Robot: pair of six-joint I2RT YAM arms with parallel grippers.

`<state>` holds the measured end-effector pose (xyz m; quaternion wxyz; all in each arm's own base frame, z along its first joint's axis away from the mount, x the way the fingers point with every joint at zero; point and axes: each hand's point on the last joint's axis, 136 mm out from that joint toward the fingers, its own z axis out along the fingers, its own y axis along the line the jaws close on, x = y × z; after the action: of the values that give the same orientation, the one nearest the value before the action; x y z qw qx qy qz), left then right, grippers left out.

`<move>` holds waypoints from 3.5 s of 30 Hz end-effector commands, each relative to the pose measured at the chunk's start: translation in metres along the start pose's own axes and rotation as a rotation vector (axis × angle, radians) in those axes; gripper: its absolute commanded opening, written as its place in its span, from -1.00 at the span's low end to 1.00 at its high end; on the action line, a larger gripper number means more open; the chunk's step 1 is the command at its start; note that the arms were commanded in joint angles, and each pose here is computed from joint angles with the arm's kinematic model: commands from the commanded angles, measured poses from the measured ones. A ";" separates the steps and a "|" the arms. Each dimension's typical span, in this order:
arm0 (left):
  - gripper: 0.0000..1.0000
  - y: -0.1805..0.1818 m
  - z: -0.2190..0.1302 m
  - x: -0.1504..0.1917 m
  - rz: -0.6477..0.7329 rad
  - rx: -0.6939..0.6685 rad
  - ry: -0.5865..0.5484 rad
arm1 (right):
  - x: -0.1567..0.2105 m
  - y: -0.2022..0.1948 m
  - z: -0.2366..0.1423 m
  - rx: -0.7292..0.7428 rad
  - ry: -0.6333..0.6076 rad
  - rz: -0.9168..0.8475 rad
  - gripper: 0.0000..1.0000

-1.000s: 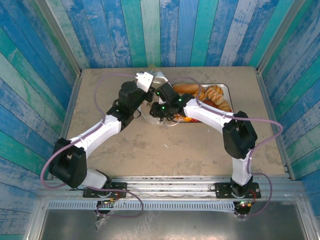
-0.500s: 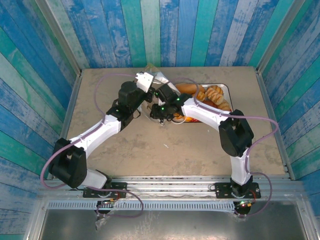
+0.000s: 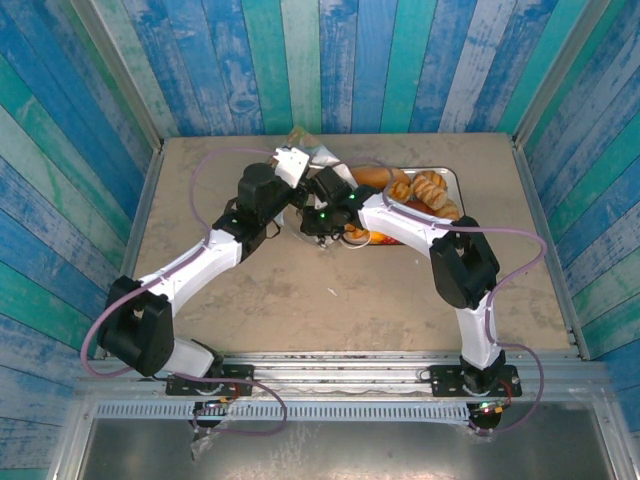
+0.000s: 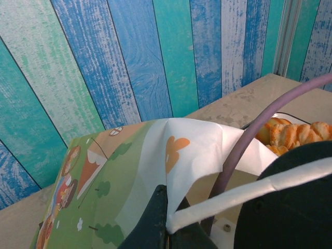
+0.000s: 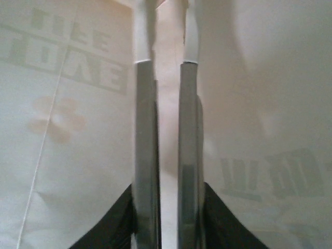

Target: Take the fake bread out of the paper bag

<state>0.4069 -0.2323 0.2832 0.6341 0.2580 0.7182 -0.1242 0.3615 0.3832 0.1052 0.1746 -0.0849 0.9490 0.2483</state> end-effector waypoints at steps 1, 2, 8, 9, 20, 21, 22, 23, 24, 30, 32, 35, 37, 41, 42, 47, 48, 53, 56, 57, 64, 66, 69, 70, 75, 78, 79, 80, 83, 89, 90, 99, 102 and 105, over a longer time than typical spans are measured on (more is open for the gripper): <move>-1.00 -0.008 -0.019 -0.032 -0.002 0.042 -0.087 | -0.017 0.002 -0.005 -0.001 -0.053 -0.014 -0.60; -1.00 -0.007 -0.019 -0.031 0.000 0.036 -0.083 | -0.017 0.002 -0.006 -0.002 -0.053 -0.016 -0.64; -1.00 0.000 -0.017 -0.024 0.005 -0.007 -0.075 | -0.020 0.011 -0.022 -0.035 -0.071 -0.044 -0.80; -1.00 0.002 -0.017 -0.024 0.005 -0.020 -0.075 | -0.020 0.012 -0.026 -0.038 -0.074 -0.047 -0.83; -0.99 0.030 -0.015 -0.026 -0.016 -0.183 -0.096 | -0.004 0.017 -0.067 -0.066 -0.053 -0.052 -0.98; -0.99 0.033 -0.015 -0.026 -0.017 -0.203 -0.094 | -0.001 0.016 -0.070 -0.065 -0.042 -0.052 -0.99; -0.99 0.036 -0.015 -0.025 -0.019 -0.220 -0.090 | 0.002 0.016 -0.072 -0.069 -0.037 -0.053 -0.99; -0.99 0.040 -0.014 -0.024 -0.020 -0.241 -0.081 | 0.004 0.017 -0.076 -0.075 -0.034 -0.053 -0.99; -0.99 0.043 -0.014 -0.022 -0.018 -0.260 -0.072 | 0.006 0.018 -0.080 -0.085 -0.029 -0.054 -0.99; -0.99 0.062 -0.020 -0.018 -0.031 -0.373 -0.032 | 0.018 0.022 -0.098 -0.105 0.024 -0.074 -0.99; -0.99 0.063 -0.022 -0.018 -0.023 -0.382 -0.024 | 0.023 0.020 -0.104 -0.115 0.051 -0.074 -0.99; -0.99 0.066 -0.023 -0.014 -0.020 -0.399 -0.007 | 0.030 0.020 -0.114 -0.148 0.080 -0.067 -0.99; -0.99 0.068 -0.023 -0.010 -0.019 -0.417 0.006 | 0.033 0.021 -0.122 -0.168 0.096 -0.063 -0.99; -0.99 0.076 -0.025 -0.005 -0.023 -0.465 0.029 | 0.041 0.016 -0.141 -0.193 0.115 -0.046 -0.99; -0.99 0.077 -0.025 -0.004 -0.021 -0.474 0.035 | 0.043 0.014 -0.145 -0.200 0.118 -0.042 -0.99; -1.00 0.090 -0.028 0.003 -0.026 -0.563 0.063 | 0.053 -0.002 -0.170 -0.213 0.134 -0.003 -0.99; -1.00 0.092 -0.029 0.003 -0.028 -0.576 0.065 | 0.055 -0.006 -0.176 -0.217 0.134 0.008 -0.99; -1.00 0.099 -0.027 0.009 -0.036 -0.615 0.091 | 0.056 -0.025 -0.213 -0.218 0.093 0.070 -0.99; -1.00 0.107 -0.028 0.016 -0.057 -0.637 0.110 | 0.055 -0.035 -0.232 -0.213 0.066 0.103 -0.99; -1.00 0.110 -0.029 0.018 -0.067 -0.644 0.110 | 0.055 -0.040 -0.237 -0.204 0.058 0.116 -0.99; -1.00 0.121 -0.046 0.019 -0.100 -0.681 0.108 | 0.050 -0.072 -0.248 -0.166 0.055 0.242 -0.99; -1.00 0.123 -0.050 0.018 -0.110 -0.688 0.112 | 0.047 -0.075 -0.246 -0.176 0.067 0.273 -0.99; -1.00 0.123 -0.056 0.016 -0.128 -0.687 0.116 | 0.041 -0.077 -0.240 -0.191 0.093 0.302 -0.99; -1.00 0.123 -0.057 0.014 -0.137 -0.685 0.114 | 0.039 -0.078 -0.236 -0.199 0.105 0.309 -0.99; -0.99 0.119 -0.060 0.005 -0.167 -0.654 0.108 | 0.032 -0.086 -0.216 -0.204 0.163 0.356 -0.99; -0.99 0.117 -0.061 0.001 -0.177 -0.636 0.100 | 0.027 -0.092 -0.207 -0.206 0.185 0.387 -0.99; -0.99 0.116 -0.062 0.000 -0.183 -0.632 0.088 | 0.025 -0.094 -0.205 -0.202 0.187 0.400 -0.99; -0.99 0.116 -0.064 -0.001 -0.187 -0.629 0.077 | 0.023 -0.096 -0.203 -0.200 0.187 0.405 -0.99; -0.98 0.114 -0.068 -0.004 -0.200 -0.617 0.045 | 0.016 -0.102 -0.195 -0.184 0.191 0.417 -0.99; -0.98 0.110 -0.065 -0.004 -0.200 -0.592 0.039 | 0.004 -0.110 -0.179 -0.164 0.207 0.420 -0.99; -0.99 0.110 -0.064 -0.004 -0.197 -0.591 0.034 | 0.002 -0.112 -0.175 -0.160 0.212 0.422 -0.99; -0.99 0.110 -0.057 0.004 -0.184 -0.596 0.045 | -0.013 -0.119 -0.153 -0.154 0.224 0.431 -0.99; -0.99 0.110 -0.054 0.007 -0.182 -0.594 0.053 | -0.016 -0.122 -0.146 -0.145 0.231 0.435 -0.99; -1.00 0.108 -0.051 0.009 -0.189 -0.586 0.050 | -0.018 -0.126 -0.139 -0.137 0.240 0.440 -0.99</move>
<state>0.4178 -0.1130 0.2968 0.6402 0.0030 0.7669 0.0438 0.3581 0.2038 0.1666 -0.0158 0.0907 0.9413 0.3247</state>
